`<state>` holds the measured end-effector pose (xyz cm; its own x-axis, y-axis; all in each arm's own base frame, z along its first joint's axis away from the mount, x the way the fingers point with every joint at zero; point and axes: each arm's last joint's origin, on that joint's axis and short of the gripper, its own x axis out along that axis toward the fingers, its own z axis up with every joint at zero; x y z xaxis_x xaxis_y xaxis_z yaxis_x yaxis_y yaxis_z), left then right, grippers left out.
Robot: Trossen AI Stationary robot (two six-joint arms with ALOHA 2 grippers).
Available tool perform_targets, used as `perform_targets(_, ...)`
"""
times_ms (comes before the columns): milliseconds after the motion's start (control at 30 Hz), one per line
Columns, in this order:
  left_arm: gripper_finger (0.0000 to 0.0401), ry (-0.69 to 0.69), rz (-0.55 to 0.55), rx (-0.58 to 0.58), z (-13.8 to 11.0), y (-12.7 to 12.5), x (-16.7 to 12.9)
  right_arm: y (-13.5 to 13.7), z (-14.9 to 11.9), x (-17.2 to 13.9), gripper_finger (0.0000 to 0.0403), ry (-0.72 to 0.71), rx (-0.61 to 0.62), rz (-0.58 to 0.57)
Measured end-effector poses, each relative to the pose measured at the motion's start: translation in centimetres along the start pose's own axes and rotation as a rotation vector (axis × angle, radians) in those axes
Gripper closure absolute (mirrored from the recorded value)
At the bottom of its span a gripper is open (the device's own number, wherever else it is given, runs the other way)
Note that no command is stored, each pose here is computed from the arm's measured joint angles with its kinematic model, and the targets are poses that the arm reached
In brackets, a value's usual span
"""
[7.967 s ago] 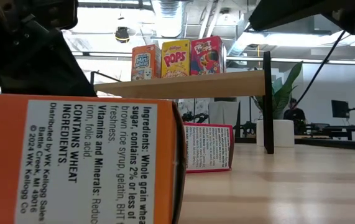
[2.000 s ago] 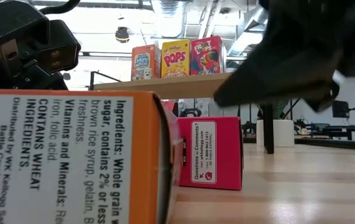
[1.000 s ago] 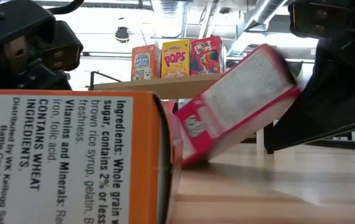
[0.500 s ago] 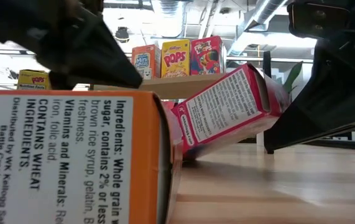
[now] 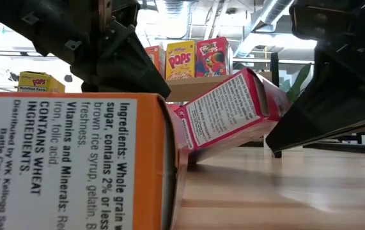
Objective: Stack cereal on shelf
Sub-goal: Put red cereal box on the table
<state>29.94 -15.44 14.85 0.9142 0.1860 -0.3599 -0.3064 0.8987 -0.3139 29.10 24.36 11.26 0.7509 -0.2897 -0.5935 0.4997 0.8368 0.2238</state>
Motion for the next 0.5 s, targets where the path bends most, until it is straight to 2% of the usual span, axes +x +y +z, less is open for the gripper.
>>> perform_targets(133,0.0401,0.009,-0.01,-0.002,-0.1,0.0,0.0,-0.1,0.3,0.3,0.0386,-0.003,-0.015,-0.004)
perform_targets(233,0.0401,0.021,-0.007,-0.017,-1.3,0.5,0.6,-0.1,0.3,0.3,0.0387,-0.004,-0.014,-0.006)
perform_targets(333,0.0401,0.045,-0.025,-0.044,-2.5,0.6,1.3,-0.1,0.4,0.4,0.0377,-0.002,-0.009,-0.004)
perform_targets(500,0.0401,0.048,-0.009,-0.077,-2.9,0.7,1.5,0.0,0.3,0.3,0.0365,0.015,-0.008,0.009)
